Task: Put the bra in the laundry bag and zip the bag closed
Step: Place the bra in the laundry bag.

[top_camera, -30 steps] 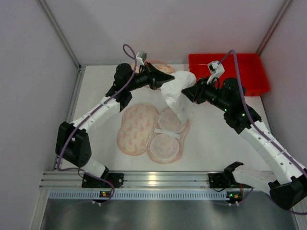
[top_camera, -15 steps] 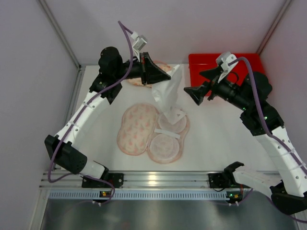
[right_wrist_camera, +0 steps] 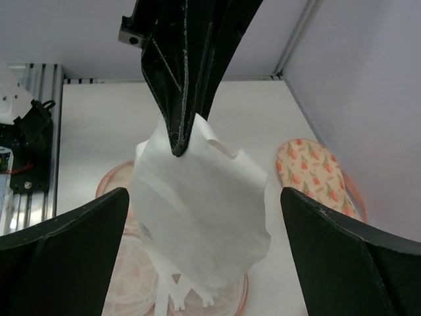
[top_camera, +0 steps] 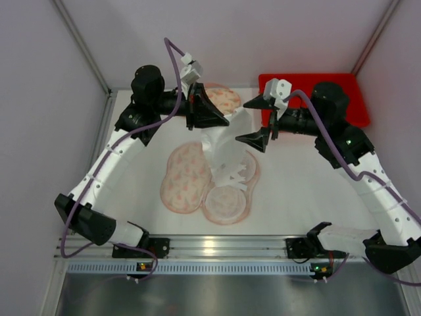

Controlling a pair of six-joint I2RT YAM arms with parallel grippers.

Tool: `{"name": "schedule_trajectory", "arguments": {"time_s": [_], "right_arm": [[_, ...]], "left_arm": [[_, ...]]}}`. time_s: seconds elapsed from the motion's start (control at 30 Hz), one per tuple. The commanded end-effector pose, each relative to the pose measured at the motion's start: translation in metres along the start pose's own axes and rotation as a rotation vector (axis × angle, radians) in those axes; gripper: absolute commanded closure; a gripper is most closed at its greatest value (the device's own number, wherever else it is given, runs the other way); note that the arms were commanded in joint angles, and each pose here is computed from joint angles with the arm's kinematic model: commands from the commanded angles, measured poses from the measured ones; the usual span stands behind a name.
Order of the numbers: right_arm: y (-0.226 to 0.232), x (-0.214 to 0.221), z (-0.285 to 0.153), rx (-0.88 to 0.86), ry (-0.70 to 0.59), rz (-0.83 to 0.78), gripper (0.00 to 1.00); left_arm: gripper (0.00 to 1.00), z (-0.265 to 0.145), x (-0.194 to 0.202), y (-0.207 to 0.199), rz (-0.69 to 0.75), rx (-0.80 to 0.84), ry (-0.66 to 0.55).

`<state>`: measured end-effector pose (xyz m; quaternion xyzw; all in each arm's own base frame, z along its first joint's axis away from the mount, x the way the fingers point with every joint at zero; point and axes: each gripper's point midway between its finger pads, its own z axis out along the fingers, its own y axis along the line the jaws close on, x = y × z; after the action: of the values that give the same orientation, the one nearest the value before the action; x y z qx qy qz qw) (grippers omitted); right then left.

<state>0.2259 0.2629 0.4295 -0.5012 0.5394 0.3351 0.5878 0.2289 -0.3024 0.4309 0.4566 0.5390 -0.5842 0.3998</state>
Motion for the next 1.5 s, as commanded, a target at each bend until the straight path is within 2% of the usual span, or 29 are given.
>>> {"name": "schedule_trajectory", "arguments": {"time_s": [0.0,0.27,0.37,0.4,0.47,0.5,0.53,0.57,0.6,0.67,0.7,0.77,0.8,0.87,0.93,1.03,1.1,1.33,1.47], "right_arm": [[0.018,-0.008,0.013,-0.115,-0.033,-0.130,0.01],[0.022,0.002,0.045,-0.203,-0.046,-0.083,0.01],[0.030,0.005,0.048,-0.234,-0.041,-0.070,0.22],[0.032,0.008,0.050,-0.245,-0.034,-0.065,0.37],[0.037,0.014,0.049,-0.264,-0.012,-0.038,0.54],[0.038,0.014,0.047,-0.262,-0.006,-0.026,0.72],[0.040,0.018,0.047,-0.263,0.006,-0.008,0.80],[0.038,0.019,0.045,-0.245,0.014,0.002,0.94],[0.039,0.018,0.043,-0.235,0.013,0.006,1.00],[0.036,0.019,0.040,-0.198,0.015,0.015,1.00],[0.035,0.016,0.037,-0.185,0.012,0.018,1.00],[0.034,0.012,0.034,-0.160,0.008,0.043,1.00],[0.033,0.006,0.032,-0.152,-0.001,0.045,1.00],[0.034,-0.011,0.027,-0.150,-0.032,0.047,1.00],[0.035,-0.029,0.021,-0.143,-0.064,0.064,1.00],[0.044,-0.048,0.011,-0.154,-0.099,0.106,1.00],[0.056,-0.058,0.004,-0.166,-0.122,0.120,1.00],[0.093,-0.080,-0.004,-0.197,-0.163,0.153,1.00],[0.115,-0.099,-0.010,-0.227,-0.199,0.213,1.00]], "left_arm": [[1.00,-0.002,-0.007,-0.029,0.101,0.067,-0.004],[1.00,0.003,0.013,-0.035,0.081,0.094,0.017],[1.00,0.003,0.012,-0.031,0.091,0.070,0.011],[1.00,0.003,0.011,-0.030,0.103,0.060,0.008],[1.00,0.002,0.007,-0.026,0.127,0.018,-0.007],[1.00,0.001,0.005,-0.023,0.151,-0.005,-0.013],[1.00,0.000,0.004,-0.020,0.162,-0.026,-0.017],[1.00,-0.003,-0.002,-0.013,0.186,-0.092,-0.037],[1.00,-0.005,-0.006,-0.008,0.208,-0.139,-0.049],[0.87,-0.011,-0.017,0.002,0.237,-0.245,-0.083],[0.65,-0.019,-0.029,0.016,0.240,-0.355,-0.125],[0.44,-0.035,-0.049,0.027,0.247,-0.465,-0.207],[0.36,-0.047,-0.057,0.042,0.199,-0.562,-0.255],[0.33,-0.072,-0.061,0.067,0.171,-0.688,-0.286],[0.29,-0.101,-0.048,0.098,0.104,-0.840,-0.281],[0.29,-0.129,-0.006,0.134,0.015,-0.955,-0.219],[0.29,-0.138,0.016,0.147,0.007,-0.998,-0.173],[0.26,-0.148,0.124,0.179,-0.151,-1.075,0.003],[0.26,-0.161,0.160,0.188,-0.215,-1.157,0.051]]}}
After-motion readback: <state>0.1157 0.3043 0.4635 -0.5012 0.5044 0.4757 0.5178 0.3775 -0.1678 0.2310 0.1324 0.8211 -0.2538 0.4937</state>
